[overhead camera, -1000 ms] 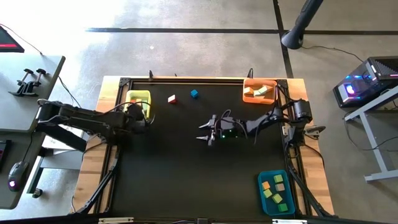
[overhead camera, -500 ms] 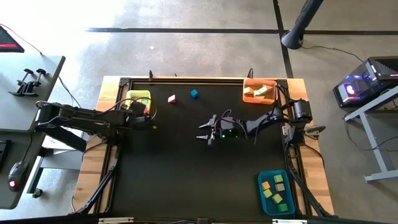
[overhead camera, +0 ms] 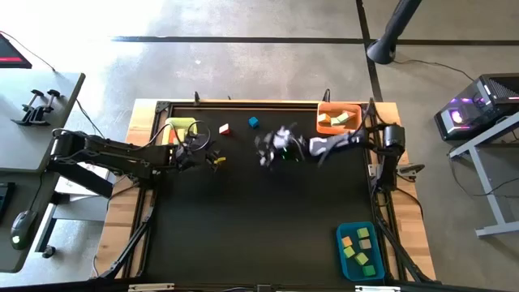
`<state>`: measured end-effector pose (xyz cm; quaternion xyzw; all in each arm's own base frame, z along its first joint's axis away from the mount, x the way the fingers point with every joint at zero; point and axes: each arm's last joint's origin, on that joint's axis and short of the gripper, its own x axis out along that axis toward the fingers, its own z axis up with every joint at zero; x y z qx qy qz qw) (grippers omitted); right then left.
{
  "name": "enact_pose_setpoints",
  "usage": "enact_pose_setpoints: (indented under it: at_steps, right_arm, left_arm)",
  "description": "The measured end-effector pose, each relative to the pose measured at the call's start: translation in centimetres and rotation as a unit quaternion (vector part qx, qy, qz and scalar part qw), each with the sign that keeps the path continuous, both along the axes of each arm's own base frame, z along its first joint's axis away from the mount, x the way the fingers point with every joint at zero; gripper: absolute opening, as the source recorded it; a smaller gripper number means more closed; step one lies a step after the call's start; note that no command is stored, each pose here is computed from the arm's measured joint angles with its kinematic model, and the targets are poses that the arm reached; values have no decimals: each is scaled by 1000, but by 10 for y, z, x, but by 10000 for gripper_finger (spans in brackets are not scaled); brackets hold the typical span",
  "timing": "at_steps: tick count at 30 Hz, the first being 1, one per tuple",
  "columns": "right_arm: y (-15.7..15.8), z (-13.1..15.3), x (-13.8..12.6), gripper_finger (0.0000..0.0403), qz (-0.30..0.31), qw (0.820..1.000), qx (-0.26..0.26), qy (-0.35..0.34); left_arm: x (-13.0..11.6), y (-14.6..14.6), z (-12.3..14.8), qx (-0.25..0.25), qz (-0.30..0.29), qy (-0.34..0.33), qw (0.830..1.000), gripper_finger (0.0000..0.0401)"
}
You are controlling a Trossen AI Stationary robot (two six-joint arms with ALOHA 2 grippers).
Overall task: Sort blocks by size
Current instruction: Put the blue square block into the blue bin
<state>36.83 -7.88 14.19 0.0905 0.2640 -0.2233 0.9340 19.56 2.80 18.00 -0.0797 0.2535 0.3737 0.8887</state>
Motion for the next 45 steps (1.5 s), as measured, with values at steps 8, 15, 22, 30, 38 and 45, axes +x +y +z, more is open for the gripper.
enact_pose_setpoints:
  at_steps: [8,15,22,30,38,45]
  right_arm:
    - [-79,41,22,279,-44,999,-12,30]
    - [-114,30,45,279,-79,993,39,78]
    - [-130,30,73,279,-89,983,57,151]
    - [-143,15,93,279,-83,972,75,208]
    - [-147,6,90,228,-76,963,95,240]
    - [-147,9,89,127,-35,962,50,264]
  left_arm:
    - [3,0,-9,9,-9,40,999,195]
    - [4,0,-15,7,-8,53,999,195]
    - [3,0,-17,6,-8,66,998,195]
    - [2,0,-18,4,-8,75,997,195]
    - [1,-1,-20,0,-13,86,996,195]
    - [-1,-2,-22,-1,-15,99,995,195]
